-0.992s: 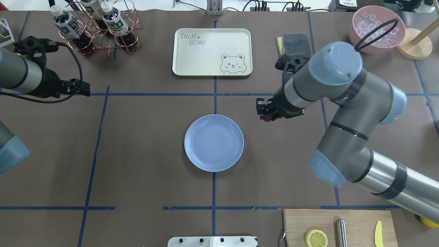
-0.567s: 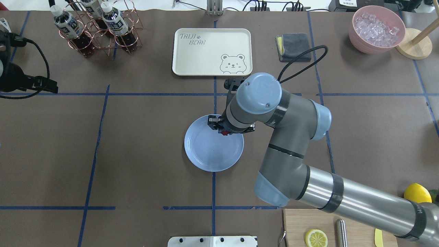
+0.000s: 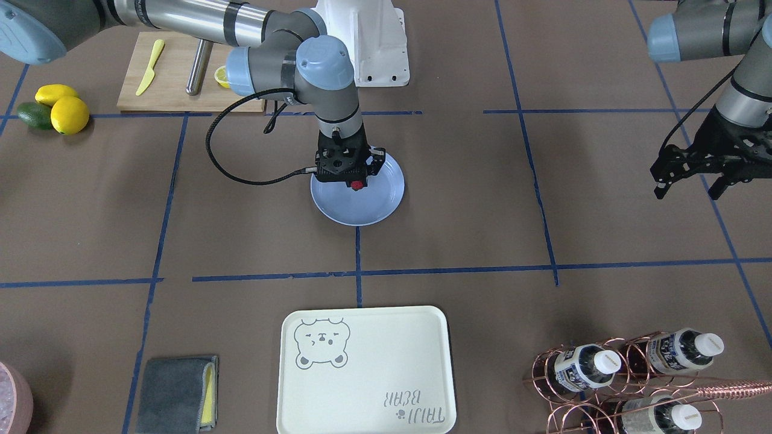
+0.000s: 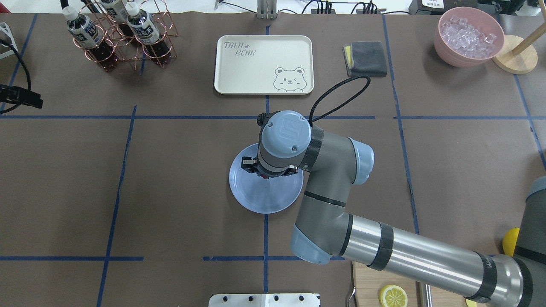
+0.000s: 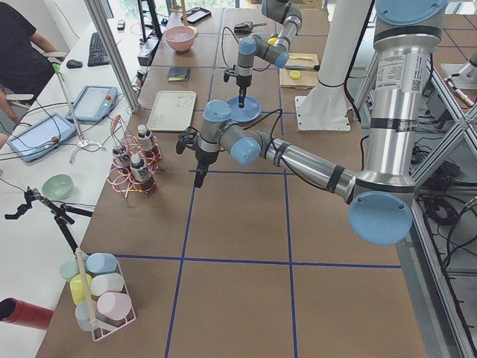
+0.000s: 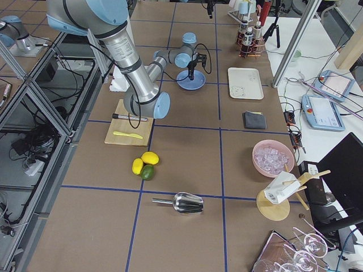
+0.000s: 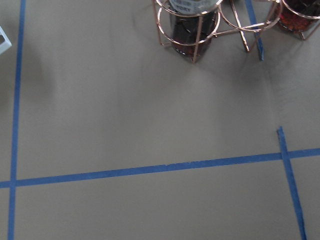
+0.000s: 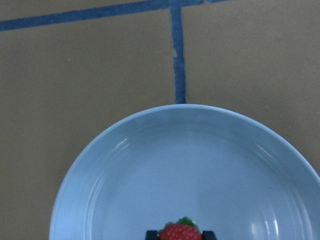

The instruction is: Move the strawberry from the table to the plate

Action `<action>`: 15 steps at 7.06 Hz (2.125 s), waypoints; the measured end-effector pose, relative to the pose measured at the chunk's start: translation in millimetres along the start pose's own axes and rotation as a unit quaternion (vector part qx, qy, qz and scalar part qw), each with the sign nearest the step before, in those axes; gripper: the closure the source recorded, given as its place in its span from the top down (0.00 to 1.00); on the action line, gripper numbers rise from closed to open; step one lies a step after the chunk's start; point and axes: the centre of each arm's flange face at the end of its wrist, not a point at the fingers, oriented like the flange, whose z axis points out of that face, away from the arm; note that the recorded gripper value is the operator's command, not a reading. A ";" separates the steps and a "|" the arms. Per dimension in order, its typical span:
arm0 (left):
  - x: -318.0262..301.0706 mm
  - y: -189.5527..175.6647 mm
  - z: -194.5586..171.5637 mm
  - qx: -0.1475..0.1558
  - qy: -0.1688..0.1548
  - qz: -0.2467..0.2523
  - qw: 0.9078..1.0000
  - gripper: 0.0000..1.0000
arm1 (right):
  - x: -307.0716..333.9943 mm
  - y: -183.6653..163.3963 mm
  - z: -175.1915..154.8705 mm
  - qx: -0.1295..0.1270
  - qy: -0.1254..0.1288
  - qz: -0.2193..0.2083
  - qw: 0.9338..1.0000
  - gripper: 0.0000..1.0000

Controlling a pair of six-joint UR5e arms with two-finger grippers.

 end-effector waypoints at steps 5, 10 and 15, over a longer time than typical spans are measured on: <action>-4.2 -0.1 1.7 -0.003 0.000 0.000 1.000 1.00 | -5.9 -3.7 4.8 0.009 -0.001 0.001 1.000 1.00; -36.9 5.0 -6.4 -0.018 0.013 0.005 1.000 1.00 | 40.2 -45.6 -142.6 0.014 0.040 -0.007 0.999 1.00; -199.0 36.6 -25.2 -0.061 0.005 0.056 0.997 1.00 | 307.9 -157.4 -228.5 -0.032 0.080 -0.131 0.988 1.00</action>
